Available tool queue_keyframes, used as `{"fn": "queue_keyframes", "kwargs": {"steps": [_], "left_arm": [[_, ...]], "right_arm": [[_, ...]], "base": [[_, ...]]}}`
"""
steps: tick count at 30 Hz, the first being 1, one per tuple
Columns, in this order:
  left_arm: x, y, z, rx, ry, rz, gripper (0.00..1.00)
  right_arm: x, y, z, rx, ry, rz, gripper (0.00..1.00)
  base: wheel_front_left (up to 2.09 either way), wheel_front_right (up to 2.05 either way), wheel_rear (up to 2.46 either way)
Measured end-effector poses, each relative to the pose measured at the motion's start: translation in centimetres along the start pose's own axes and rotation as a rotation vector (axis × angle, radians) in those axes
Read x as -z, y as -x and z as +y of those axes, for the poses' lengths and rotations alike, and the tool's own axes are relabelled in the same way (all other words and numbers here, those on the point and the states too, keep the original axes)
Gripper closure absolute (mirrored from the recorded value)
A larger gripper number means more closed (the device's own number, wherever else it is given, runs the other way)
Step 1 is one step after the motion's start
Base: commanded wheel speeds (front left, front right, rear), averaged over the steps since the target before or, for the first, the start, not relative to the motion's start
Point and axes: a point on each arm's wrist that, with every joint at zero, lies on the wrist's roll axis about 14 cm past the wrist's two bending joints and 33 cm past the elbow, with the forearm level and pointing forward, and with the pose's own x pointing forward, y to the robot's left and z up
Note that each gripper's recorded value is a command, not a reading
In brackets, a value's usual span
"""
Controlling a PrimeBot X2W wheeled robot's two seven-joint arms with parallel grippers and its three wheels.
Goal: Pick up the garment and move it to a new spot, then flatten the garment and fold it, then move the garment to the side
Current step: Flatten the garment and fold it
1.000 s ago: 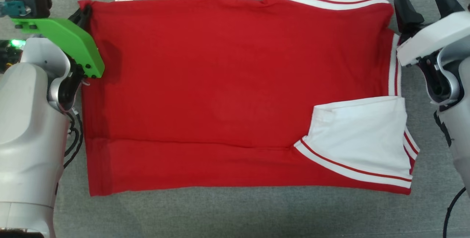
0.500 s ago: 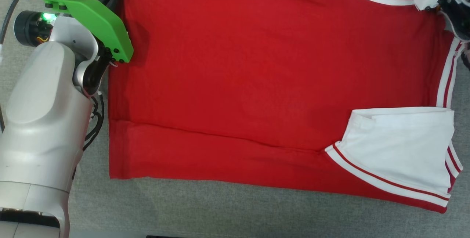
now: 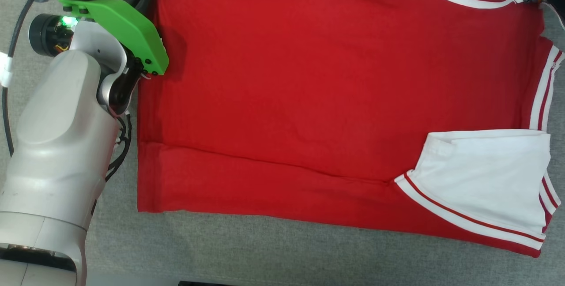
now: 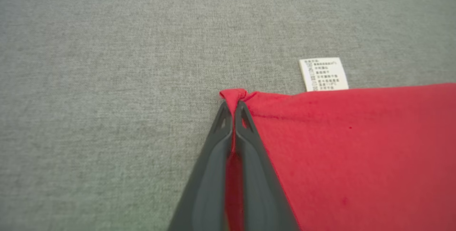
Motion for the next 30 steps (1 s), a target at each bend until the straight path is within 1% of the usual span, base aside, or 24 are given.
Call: {"fn": "queue_keyframes", "kwargs": {"steps": [7, 11, 19, 24, 26, 28, 30], "left_arm": [[-1.9, 1.4, 0.2, -0.003, -0.003, -0.104, 1.00], [-4.5, 2.5, 0.1, 0.007, -0.032, -0.187, 1.00], [-6.3, 4.9, -0.7, 0.039, -0.052, -0.227, 1.00], [-4.7, 6.6, -1.5, 0.051, -0.013, -0.220, 1.00], [-3.9, 7.3, -1.5, 0.045, 0.006, -0.214, 1.00], [-2.7, 8.0, -1.5, 0.035, 0.032, -0.199, 1.00], [-1.5, 8.7, -1.4, 0.025, 0.057, -0.182, 1.00]], "right_arm": [[-2.8, 2.9, 0.4, -0.029, 0.032, -0.160, 1.00], [-4.6, 5.5, 0.5, -0.042, 0.049, -0.255, 1.00], [-6.5, 10.5, 1.6, -0.080, 0.064, -0.362, 1.00], [-4.3, 13.6, 3.2, -0.124, 0.012, -0.382, 1.00], [-2.9, 14.7, 3.8, -0.140, -0.005, -0.373, 1.00], [-0.7, 15.8, 4.4, -0.148, -0.034, -0.349, 1.00], [1.2, 16.7, 4.7, -0.142, -0.089, -0.334, 1.00]], "base": [[0.00, 0.00, 0.00], [0.00, 0.00, 0.00], [0.00, 0.00, 0.00], [0.00, 0.00, 0.00], [0.00, 0.00, 0.00], [0.00, 0.00, 0.00], [0.00, 0.00, 0.00]]}}
